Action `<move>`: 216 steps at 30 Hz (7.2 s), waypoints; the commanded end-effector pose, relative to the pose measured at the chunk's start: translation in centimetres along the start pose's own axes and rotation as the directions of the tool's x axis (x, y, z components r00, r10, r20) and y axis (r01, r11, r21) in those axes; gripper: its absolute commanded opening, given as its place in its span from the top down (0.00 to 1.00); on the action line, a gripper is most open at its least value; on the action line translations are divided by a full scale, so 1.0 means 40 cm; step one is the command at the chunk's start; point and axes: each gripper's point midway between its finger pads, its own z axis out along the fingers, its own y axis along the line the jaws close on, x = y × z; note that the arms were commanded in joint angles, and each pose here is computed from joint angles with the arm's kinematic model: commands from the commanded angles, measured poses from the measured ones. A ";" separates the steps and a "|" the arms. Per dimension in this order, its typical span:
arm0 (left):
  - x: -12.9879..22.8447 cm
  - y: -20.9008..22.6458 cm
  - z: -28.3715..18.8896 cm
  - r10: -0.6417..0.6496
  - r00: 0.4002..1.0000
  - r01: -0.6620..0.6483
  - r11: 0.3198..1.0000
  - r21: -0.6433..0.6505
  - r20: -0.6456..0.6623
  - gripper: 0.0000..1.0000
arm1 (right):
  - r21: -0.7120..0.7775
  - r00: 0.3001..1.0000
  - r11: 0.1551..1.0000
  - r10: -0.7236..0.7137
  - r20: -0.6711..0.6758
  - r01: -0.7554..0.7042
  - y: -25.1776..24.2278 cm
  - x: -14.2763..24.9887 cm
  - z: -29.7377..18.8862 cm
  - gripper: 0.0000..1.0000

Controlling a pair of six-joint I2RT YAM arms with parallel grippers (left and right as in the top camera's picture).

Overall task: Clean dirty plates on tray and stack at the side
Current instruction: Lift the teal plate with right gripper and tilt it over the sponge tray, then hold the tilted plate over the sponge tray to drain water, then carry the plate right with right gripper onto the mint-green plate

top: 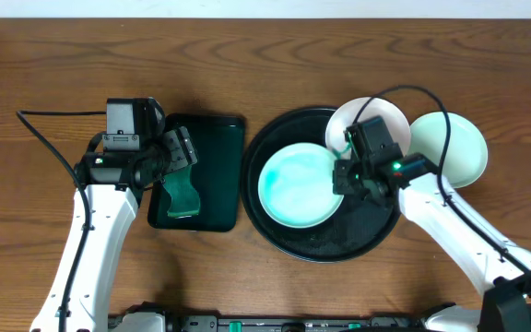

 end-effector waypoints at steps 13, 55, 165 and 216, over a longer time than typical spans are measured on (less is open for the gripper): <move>-0.016 -0.008 -0.012 0.006 1.000 -0.006 1.000 0.009 0.019 0.20 | -0.038 0.983 0.999 -0.010 0.181 0.018 0.098 -0.158 -0.093 0.99; -0.016 -0.008 -0.012 0.006 1.000 -0.006 1.000 0.009 0.019 0.19 | 0.273 0.627 0.901 -0.431 0.649 0.337 0.423 -0.286 -0.061 0.99; -0.016 -0.008 -0.012 0.006 1.000 -0.006 1.000 0.009 0.019 0.19 | 0.496 0.189 0.760 -0.608 0.772 0.420 0.612 -0.317 -0.276 0.99; -0.016 -0.008 -0.012 0.006 1.000 -0.006 1.000 0.009 0.019 0.19 | 0.163 0.783 0.980 -0.014 0.622 -0.112 -0.075 -0.387 -0.329 0.99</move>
